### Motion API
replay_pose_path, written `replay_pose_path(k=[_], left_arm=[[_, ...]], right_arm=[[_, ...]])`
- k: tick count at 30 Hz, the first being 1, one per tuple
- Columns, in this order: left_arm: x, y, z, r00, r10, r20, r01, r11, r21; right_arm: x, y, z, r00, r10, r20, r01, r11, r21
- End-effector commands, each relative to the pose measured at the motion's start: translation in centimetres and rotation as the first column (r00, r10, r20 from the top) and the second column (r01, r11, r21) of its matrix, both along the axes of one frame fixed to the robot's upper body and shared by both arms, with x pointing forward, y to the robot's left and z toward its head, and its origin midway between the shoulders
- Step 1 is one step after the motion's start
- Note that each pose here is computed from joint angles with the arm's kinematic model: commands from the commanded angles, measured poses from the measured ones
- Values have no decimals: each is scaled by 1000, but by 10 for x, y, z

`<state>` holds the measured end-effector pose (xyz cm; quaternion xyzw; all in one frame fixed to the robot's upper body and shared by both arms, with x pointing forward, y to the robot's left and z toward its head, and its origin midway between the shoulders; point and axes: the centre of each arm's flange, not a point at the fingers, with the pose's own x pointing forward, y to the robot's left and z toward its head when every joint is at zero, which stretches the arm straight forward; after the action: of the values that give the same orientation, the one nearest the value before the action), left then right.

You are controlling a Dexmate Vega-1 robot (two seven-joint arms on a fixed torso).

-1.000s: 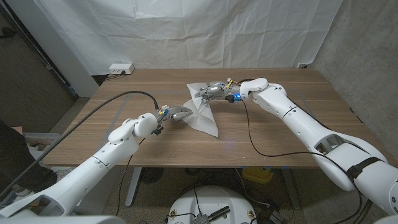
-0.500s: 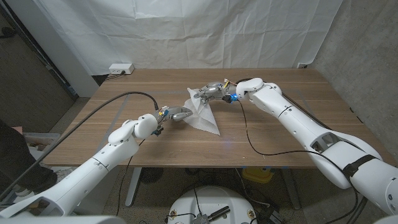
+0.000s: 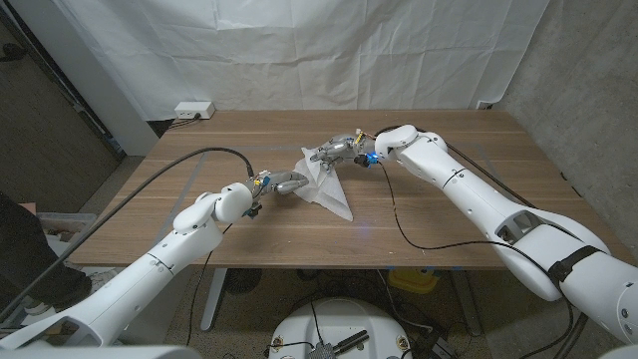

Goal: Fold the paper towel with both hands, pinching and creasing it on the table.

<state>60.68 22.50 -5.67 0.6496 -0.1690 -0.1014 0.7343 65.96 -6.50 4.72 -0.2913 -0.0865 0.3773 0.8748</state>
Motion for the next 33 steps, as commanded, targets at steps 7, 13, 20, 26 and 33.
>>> replay_pose_path(k=[7,13,20,26,33], left_arm=[[-5,0,3,1000,16,23,-16,1000,-5],[-5,-1,4,1000,17,25,-17,1000,-6],[-5,-2,5,999,14,29,-14,1000,-7],[-7,-2,6,999,15,32,-15,1000,-6],[-8,-1,7,999,17,37,-17,1000,-6]], right_arm=[[3,8,-7,1000,-4,-1,4,1000,-25],[3,10,-11,1000,5,-10,-5,1000,-23],[5,13,-16,999,17,-29,-18,1000,-6],[5,12,-17,999,24,-35,-24,1000,-2],[6,10,-18,998,38,-54,-37,999,18]])
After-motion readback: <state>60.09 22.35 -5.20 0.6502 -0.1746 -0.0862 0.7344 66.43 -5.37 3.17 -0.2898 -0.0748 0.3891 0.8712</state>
